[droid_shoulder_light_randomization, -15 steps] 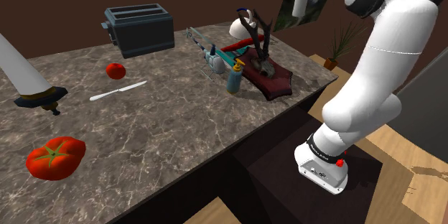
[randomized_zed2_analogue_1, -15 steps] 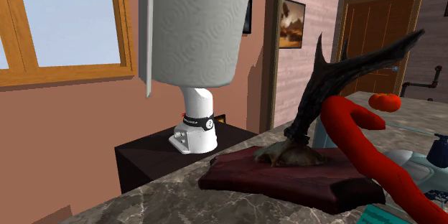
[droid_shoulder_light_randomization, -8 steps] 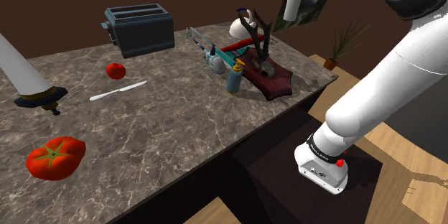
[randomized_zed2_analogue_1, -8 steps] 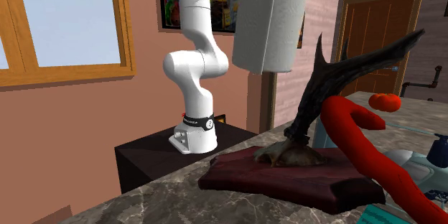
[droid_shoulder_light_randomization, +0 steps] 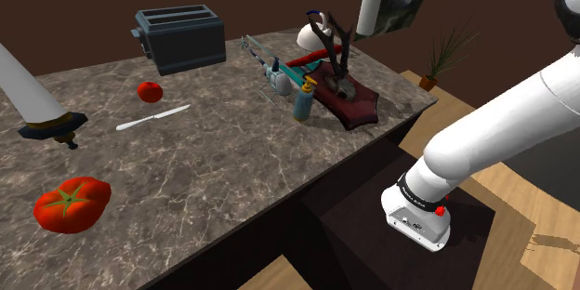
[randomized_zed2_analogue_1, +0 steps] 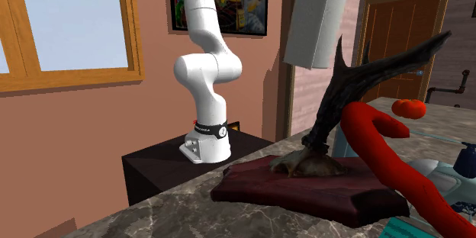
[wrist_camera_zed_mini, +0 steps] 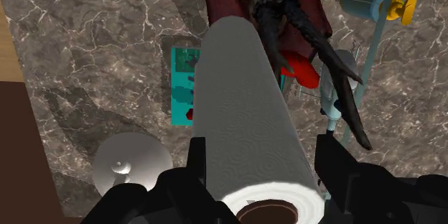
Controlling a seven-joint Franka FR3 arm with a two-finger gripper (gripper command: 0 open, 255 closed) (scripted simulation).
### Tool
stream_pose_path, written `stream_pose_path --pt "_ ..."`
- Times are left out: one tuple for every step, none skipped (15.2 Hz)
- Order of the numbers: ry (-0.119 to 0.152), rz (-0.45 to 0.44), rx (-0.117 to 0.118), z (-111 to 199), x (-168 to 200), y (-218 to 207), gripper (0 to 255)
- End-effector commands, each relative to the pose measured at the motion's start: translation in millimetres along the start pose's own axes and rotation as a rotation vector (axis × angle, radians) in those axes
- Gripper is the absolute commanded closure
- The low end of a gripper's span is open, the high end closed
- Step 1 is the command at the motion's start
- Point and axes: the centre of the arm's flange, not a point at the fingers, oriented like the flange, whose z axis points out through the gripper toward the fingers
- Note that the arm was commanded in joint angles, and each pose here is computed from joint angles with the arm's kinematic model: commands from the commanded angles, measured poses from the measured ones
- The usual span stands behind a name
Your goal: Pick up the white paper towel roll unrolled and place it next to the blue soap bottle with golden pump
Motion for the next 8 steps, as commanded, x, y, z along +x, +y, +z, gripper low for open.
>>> stream_pose_path --pt "-0.001 0.001 -0.001 -2 -7 -25 255" --pt "-0.001 0.001 -0.001 -3 -10 -38 255" --pt "-0.001 0.001 -0.001 -3 -13 -51 255" --pt "-0.001 0.001 -0.001 -4 -16 -64 255" --pt "-0.001 0.001 -0.001 -4 -18 -77 255" --pt "-0.001 0.001 -0.001 -5 -21 -89 255" --pt "-0.001 0.001 -0.001 -6 -24 -102 255" --pt "-0.001 0.001 -0.001 -6 -27 -115 255"
